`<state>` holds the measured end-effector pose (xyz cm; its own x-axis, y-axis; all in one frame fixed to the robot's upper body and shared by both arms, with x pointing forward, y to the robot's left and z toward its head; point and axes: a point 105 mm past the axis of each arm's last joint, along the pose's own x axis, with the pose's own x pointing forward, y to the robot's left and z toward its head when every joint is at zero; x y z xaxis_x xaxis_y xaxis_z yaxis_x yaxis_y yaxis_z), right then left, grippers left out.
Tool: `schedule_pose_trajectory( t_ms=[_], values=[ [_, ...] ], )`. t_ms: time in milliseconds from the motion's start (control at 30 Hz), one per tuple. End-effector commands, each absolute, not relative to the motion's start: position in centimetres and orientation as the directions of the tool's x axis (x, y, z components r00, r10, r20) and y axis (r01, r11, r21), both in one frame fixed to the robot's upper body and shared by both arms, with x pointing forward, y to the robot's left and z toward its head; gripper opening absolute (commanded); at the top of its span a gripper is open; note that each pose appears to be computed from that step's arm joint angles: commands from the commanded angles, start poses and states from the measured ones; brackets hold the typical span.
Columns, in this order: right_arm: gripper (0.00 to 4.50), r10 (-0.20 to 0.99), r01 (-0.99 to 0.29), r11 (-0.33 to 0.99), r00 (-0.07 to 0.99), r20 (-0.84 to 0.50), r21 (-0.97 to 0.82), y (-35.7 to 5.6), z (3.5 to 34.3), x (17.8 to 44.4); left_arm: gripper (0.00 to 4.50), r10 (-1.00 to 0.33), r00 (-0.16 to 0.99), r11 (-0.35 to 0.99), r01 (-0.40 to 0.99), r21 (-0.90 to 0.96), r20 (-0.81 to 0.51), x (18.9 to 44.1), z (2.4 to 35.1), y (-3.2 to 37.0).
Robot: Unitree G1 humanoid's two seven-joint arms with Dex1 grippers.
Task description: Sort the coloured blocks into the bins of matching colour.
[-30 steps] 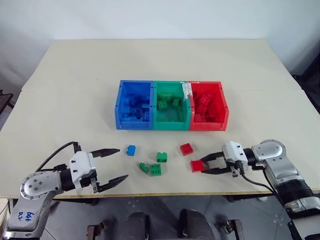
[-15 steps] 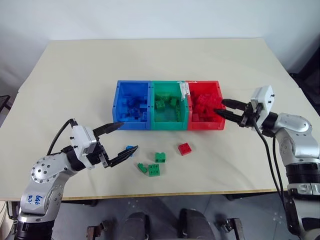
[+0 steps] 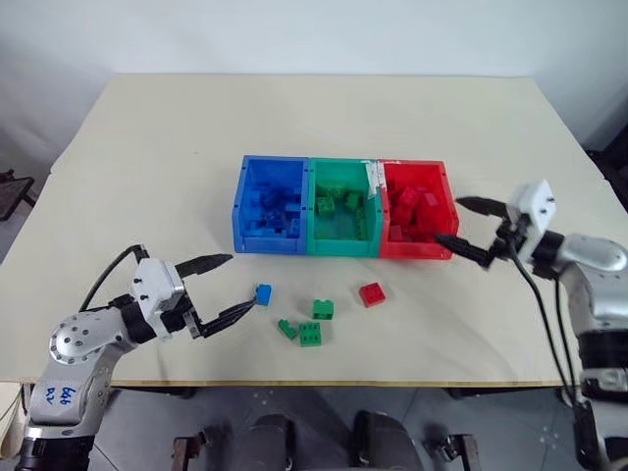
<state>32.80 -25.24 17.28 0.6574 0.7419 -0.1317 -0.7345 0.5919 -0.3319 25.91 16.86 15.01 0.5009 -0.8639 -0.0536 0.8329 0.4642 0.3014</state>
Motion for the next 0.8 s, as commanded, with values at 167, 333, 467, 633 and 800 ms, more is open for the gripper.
schedule_pose_trajectory(
  t_ms=[167,333,467,633,800],
  values=[
    [4.48,0.723,-0.793,0.447,0.593,-0.355,-0.414,-29.0,16.0,29.0,4.5,-0.938,0.328,0.268,0.894,0.359,-0.116,25.9,15.2,14.0],
    [4.48,0.8,-0.876,0.339,0.46,-0.386,-0.342,-26.0,14.7,29.1,4.5,-0.92,0.374,0.308,0.876,0.372,-0.12,26.4,15.3,15.4],
    [4.48,0.883,-0.928,0.234,0.327,-0.337,-0.289,-21.2,14.5,29.7,4.5,-0.894,0.424,0.357,0.87,0.34,-0.147,25.7,14.8,17.3],
    [4.48,0.925,-0.972,0.047,0.129,-0.357,-0.231,-15.9,13.0,30.2,4.5,-0.853,0.495,0.42,0.839,0.346,-0.164,24.4,14.8,19.2],
    [4.48,0.905,-0.974,-0.003,0.095,-0.414,-0.228,-13.8,11.2,32.1,4.5,-0.836,0.517,0.439,0.832,0.339,-0.186,23.2,14.6,19.9]
  ],
)
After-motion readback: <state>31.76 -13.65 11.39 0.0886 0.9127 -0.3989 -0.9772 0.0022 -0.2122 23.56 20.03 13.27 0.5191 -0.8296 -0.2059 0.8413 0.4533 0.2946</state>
